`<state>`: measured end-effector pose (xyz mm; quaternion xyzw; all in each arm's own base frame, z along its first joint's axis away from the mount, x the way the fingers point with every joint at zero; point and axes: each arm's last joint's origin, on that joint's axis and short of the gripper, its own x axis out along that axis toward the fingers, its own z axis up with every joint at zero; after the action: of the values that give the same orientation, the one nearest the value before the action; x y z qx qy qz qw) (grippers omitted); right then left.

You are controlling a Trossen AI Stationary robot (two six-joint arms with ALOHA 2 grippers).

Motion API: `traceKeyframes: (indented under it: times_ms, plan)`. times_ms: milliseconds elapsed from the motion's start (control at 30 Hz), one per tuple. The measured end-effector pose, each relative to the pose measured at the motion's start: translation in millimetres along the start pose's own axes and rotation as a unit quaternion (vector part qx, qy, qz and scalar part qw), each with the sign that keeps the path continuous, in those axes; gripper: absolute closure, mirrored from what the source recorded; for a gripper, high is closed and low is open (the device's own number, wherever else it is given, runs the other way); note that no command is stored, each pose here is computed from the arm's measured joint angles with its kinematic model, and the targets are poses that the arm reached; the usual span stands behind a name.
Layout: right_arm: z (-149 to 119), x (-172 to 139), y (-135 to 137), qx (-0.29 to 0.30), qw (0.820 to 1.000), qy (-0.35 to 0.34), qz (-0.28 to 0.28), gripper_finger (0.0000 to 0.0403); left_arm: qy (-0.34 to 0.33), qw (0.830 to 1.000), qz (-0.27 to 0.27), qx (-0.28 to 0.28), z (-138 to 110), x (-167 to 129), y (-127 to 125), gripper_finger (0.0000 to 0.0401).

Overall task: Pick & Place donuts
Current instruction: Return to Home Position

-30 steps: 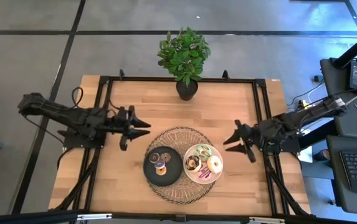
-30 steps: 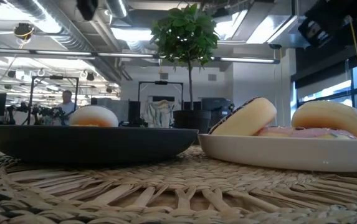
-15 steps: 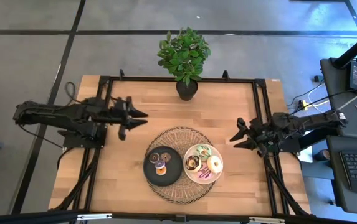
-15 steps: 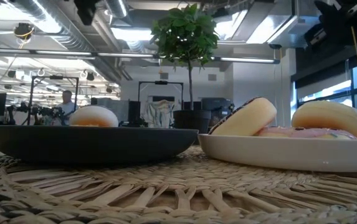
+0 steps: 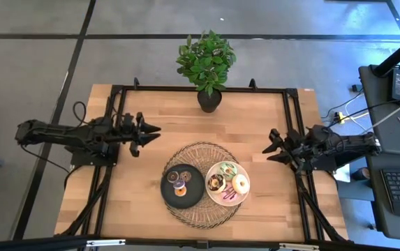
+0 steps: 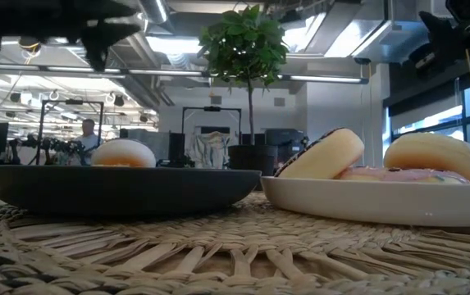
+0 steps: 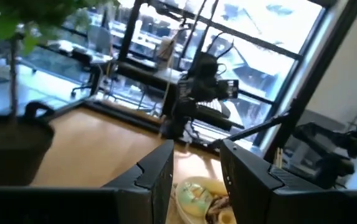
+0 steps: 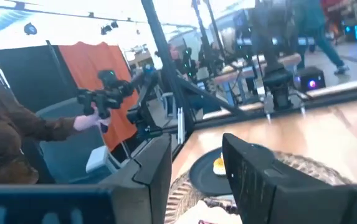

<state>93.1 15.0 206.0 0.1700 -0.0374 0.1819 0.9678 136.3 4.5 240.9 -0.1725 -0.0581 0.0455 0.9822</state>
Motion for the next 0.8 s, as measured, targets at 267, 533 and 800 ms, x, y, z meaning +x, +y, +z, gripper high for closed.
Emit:
traceKeyframes:
  times_ms: [267, 533, 800]
  plan:
    - [-2, -6, -3, -0.009, 1.000, -0.016, 0.000, 0.0258, -0.060, 0.998, 0.015, -0.028, -21, -29, 17, 0.0274]
    - [0, -8, -8, -0.015, 1.000, -0.019, -0.013, 0.0258, -0.076, 0.996, 0.017, -0.034, -39, -39, 28, 0.0274]
    - [7, -10, -8, -0.021, 0.999, -0.040, 0.003, 0.0258, -0.064, 0.996, 0.055, -0.037, -44, -46, 37, 0.0274]
